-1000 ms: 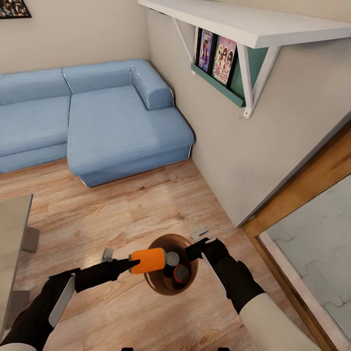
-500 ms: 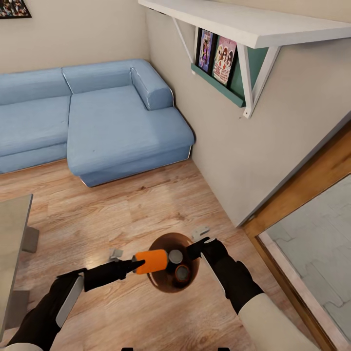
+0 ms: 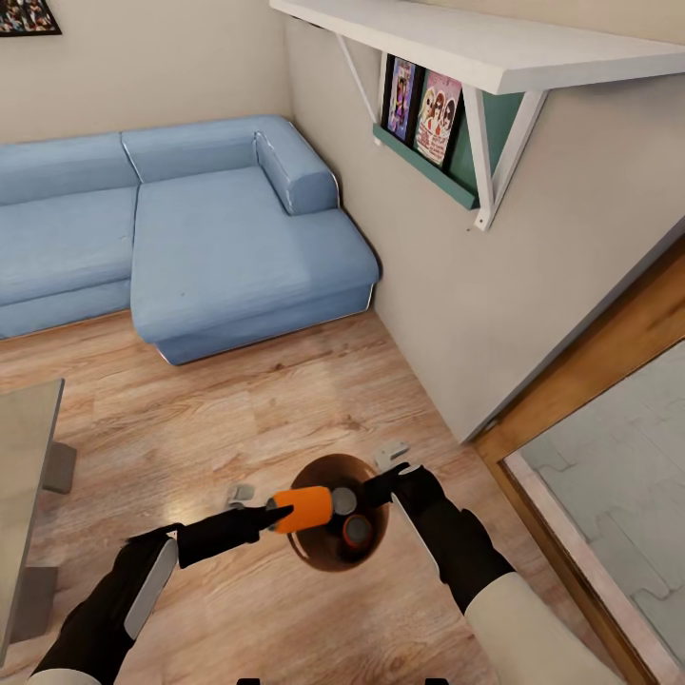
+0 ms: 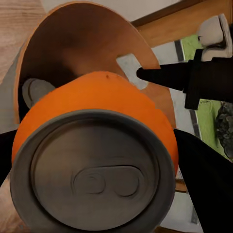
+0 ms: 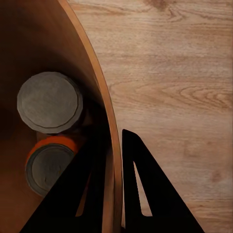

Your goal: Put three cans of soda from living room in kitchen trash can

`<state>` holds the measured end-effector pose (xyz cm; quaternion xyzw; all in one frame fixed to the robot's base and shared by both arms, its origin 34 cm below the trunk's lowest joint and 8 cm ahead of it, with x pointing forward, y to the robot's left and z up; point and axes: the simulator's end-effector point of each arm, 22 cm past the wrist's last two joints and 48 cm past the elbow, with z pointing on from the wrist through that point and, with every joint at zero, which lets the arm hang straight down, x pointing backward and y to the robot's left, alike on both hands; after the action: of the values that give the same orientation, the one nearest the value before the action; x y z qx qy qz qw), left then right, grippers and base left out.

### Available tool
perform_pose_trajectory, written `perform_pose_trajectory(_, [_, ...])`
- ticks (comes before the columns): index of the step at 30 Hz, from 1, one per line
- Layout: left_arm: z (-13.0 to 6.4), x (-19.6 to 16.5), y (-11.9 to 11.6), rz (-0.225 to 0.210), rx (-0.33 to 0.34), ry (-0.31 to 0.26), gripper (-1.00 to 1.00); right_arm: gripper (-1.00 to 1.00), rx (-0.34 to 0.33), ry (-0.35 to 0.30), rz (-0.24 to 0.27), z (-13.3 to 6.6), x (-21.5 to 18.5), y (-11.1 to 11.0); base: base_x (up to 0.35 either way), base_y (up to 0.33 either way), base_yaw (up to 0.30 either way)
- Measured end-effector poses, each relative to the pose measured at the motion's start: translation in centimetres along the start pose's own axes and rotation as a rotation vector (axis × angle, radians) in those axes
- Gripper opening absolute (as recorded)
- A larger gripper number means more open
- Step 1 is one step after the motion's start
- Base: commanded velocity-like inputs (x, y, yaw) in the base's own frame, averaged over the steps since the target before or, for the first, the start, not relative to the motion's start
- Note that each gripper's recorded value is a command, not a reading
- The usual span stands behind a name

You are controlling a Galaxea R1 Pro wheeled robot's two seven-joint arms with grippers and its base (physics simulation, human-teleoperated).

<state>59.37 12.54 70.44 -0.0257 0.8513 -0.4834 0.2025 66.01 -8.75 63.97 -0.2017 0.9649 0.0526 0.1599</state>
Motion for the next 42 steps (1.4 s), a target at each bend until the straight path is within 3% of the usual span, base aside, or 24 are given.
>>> perform_pose_trajectory(6, [1.3,0.0,-1.5,-0.009,0.029,-0.013,-1.0,-1.0,0.003,0.03,-0.004,0.6,1.2,-0.1,0.0,0.0,0.0])
perform_pose_trajectory(11, [1.5,-0.9,-1.0,0.01,-0.02,-0.029,-1.0,-1.0,0.006,0.035,-0.006,0.6,1.4,-0.1,0.0,0.0,0.0])
perform_pose_trajectory(17, [1.5,-1.0,-0.9,0.012,-0.026,-0.031,-1.0,-1.0,0.004,0.036,-0.004,0.7,1.5,-0.1,0.0,0.0,0.0])
perform_pose_trajectory(18, [1.5,-1.0,-0.9,0.012,-0.026,-0.031,1.0,-1.0,0.004,0.036,-0.004,0.7,1.5,-0.1,0.0,0.0,0.0])
perform_pose_trajectory(26, [3.2,-0.7,-2.6,-0.008,0.004,-0.042,1.0,-1.0,0.004,0.037,-0.004,0.7,1.5,-0.1,0.0,0.0,0.0])
perform_pose_trajectory(34, [3.4,-0.7,-2.9,-0.017,0.014,-0.049,1.0,-1.0,0.005,0.037,-0.005,0.7,1.5,-0.1,0.0,0.0,0.0])
perform_pose_trajectory(37, [2.5,-1.1,-2.3,-0.012,0.011,-0.052,1.0,-1.0,0.006,0.037,-0.006,0.7,1.5,-0.1,0.0,0.0,0.0])
perform_pose_trajectory(42, [-3.1,-1.8,-0.9,0.037,0.083,-0.015,1.0,-1.0,0.004,0.037,-0.005,0.7,1.5,-0.1,0.0,0.0,0.0])
